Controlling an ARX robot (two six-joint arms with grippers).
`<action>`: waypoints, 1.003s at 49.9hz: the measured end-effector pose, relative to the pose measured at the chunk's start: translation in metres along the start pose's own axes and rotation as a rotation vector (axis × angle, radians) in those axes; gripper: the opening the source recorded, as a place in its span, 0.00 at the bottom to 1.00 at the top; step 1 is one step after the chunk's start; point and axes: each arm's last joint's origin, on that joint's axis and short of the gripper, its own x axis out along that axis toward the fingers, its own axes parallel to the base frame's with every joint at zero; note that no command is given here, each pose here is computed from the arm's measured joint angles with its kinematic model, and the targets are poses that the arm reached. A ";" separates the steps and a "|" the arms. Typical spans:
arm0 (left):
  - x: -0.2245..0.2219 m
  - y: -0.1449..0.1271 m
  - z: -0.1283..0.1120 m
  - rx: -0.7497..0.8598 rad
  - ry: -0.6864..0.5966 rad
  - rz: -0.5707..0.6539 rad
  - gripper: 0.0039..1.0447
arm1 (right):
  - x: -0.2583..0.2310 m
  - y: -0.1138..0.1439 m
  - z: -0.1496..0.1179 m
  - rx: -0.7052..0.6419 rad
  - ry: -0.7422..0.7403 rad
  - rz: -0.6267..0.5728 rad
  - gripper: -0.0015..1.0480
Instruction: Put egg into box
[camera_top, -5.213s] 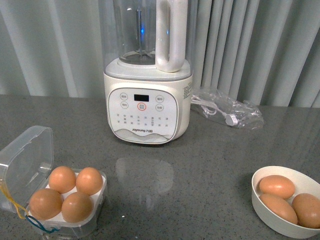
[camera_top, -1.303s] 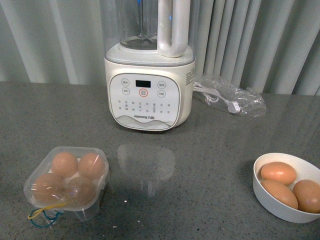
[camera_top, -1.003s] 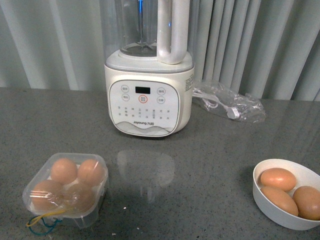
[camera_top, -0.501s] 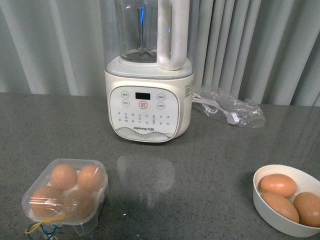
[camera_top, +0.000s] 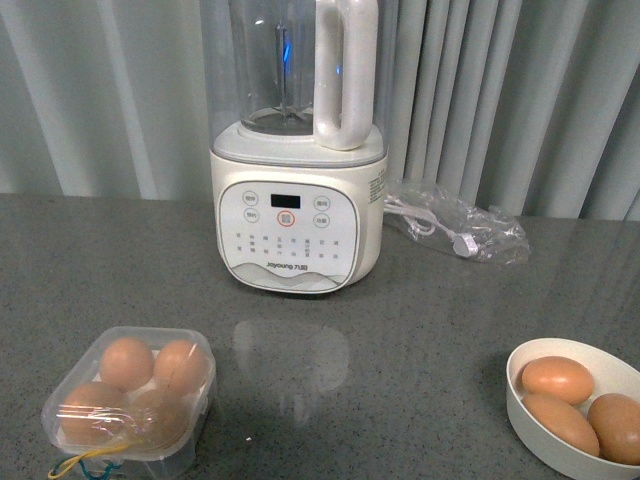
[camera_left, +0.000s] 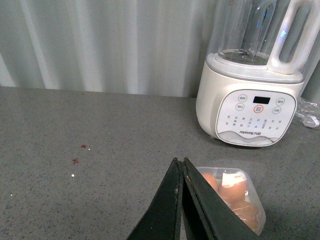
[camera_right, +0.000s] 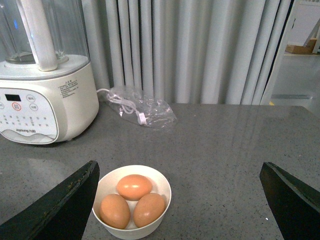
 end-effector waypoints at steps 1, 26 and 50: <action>0.000 0.000 0.000 0.000 0.000 0.000 0.03 | 0.000 0.000 0.000 0.000 0.000 0.000 0.93; -0.018 0.000 -0.003 0.000 0.008 0.000 0.03 | 0.000 0.000 0.000 0.000 0.000 0.000 0.93; -0.018 0.000 -0.003 0.000 0.007 0.000 0.28 | 0.000 0.000 0.000 0.000 0.000 0.000 0.93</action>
